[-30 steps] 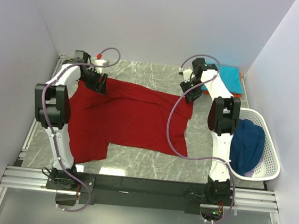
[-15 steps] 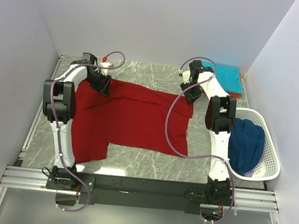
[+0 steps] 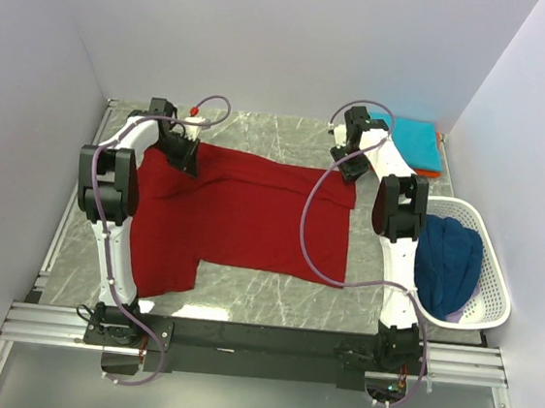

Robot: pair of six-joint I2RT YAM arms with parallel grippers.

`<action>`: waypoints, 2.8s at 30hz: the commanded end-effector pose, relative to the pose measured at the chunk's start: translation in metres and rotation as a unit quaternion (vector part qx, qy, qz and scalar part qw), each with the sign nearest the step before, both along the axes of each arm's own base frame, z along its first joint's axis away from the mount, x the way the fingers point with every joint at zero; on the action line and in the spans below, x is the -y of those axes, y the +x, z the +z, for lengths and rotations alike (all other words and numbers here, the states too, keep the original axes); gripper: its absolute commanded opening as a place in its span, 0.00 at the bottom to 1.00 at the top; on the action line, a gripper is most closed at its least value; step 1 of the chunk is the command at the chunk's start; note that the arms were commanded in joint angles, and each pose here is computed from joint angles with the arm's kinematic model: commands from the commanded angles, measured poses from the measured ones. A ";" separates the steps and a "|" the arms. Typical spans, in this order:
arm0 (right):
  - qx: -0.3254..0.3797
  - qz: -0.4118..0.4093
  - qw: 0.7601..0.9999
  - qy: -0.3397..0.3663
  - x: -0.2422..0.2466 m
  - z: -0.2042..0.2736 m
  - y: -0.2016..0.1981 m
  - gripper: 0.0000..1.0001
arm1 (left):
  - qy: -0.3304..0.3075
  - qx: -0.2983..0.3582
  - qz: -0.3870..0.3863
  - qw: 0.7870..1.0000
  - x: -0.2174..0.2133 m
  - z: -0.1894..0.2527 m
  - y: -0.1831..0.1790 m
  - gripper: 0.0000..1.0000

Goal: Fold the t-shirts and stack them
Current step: Fold the tshirt

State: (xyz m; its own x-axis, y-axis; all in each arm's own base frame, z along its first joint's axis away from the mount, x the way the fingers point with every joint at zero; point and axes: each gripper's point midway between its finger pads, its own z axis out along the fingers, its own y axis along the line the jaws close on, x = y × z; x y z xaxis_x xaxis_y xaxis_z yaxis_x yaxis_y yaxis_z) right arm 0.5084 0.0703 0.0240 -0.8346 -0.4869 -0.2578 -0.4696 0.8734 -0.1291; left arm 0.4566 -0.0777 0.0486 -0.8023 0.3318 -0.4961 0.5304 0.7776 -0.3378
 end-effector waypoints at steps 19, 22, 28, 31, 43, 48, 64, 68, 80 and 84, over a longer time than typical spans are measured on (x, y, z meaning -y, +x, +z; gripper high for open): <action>0.038 0.001 0.999 0.010 -0.002 0.037 0.008 0.41 | 0.008 0.072 -0.073 0.995 -0.017 0.068 -0.024 0.48; 0.049 0.006 0.999 0.017 -0.003 0.053 0.006 0.43 | -0.009 0.105 0.025 0.994 -0.049 0.091 0.025 0.46; 0.068 0.007 0.998 0.015 0.001 0.057 0.014 0.45 | -0.016 0.136 0.180 0.974 -0.101 0.087 0.098 0.46; 0.065 0.006 0.998 0.015 0.001 0.052 0.016 0.44 | -0.029 0.134 0.215 0.967 -0.108 0.079 0.113 0.52; 0.057 -0.002 0.998 -0.001 0.005 0.023 0.021 0.39 | -0.069 0.091 0.292 0.950 -0.112 0.027 0.142 0.41; 0.049 0.006 0.999 -0.012 0.003 0.015 0.019 0.37 | -0.071 0.076 0.301 0.948 -0.113 0.015 0.144 0.30; 0.063 0.002 0.994 -0.090 0.012 0.008 0.029 0.32 | -0.091 0.083 0.346 0.930 -0.153 0.020 0.141 0.00; 0.068 0.002 0.993 -0.100 0.012 0.008 0.031 0.32 | -0.086 0.073 0.354 0.928 -0.155 0.010 0.138 0.00; 0.141 0.017 0.989 0.028 -0.028 0.105 0.026 0.57 | -0.094 0.154 0.276 0.944 -0.144 0.090 0.116 0.43; 0.100 0.028 0.990 0.094 -0.049 0.110 0.000 0.52 | -0.081 0.164 0.228 0.956 -0.134 0.106 0.093 0.44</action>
